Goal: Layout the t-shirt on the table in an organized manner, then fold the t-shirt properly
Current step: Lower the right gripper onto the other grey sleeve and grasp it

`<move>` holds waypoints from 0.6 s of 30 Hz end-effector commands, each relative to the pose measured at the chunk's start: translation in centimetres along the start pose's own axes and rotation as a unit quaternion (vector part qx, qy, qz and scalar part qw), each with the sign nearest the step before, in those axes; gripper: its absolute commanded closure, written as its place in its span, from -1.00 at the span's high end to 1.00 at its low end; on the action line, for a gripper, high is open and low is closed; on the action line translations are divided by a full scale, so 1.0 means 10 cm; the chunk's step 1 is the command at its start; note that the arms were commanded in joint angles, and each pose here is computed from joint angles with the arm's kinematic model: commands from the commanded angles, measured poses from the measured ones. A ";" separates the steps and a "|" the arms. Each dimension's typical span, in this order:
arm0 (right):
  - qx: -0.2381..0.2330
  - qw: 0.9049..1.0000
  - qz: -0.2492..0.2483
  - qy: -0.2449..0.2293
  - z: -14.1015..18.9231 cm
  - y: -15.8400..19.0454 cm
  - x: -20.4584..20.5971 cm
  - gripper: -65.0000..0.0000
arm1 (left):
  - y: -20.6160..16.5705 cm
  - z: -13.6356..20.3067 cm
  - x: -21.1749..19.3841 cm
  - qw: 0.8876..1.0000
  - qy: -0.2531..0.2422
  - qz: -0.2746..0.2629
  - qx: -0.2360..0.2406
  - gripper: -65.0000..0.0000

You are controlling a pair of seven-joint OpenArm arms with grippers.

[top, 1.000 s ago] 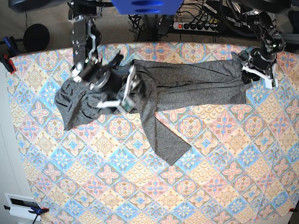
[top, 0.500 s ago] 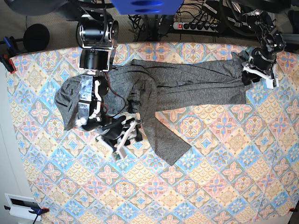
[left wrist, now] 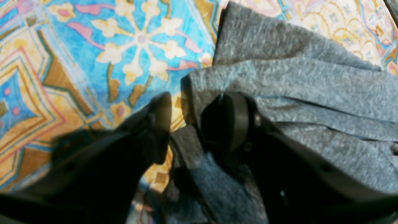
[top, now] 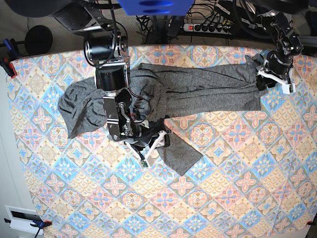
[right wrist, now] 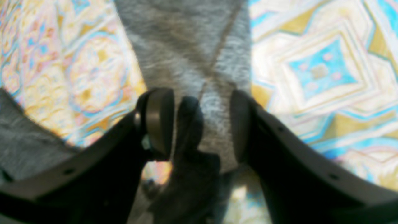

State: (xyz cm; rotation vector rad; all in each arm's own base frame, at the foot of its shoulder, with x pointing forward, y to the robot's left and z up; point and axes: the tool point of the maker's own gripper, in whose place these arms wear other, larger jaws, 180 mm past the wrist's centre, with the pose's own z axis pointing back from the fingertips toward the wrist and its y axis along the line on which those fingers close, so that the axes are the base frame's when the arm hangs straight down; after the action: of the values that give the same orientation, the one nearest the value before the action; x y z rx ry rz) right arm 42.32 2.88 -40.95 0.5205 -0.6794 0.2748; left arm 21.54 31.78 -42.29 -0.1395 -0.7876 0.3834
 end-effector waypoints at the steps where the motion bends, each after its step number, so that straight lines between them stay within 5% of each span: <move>1: 0.005 0.999 0.006 -0.043 0.03 0.02 0.34 -0.14 | 0.04 0.01 -0.04 1.000 0.015 -0.006 0.008 -0.19; 18: 0.008 0.997 -0.017 -0.070 -0.12 -0.02 0.27 -0.14 | 0.03 0.01 -0.03 1.000 0.014 -0.006 0.008 -0.19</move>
State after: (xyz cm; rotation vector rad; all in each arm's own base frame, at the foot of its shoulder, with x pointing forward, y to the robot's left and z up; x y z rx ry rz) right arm 43.87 3.04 -41.62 0.5604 -0.7678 0.1969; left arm 21.55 31.78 -42.28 -0.1398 -0.7883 0.3832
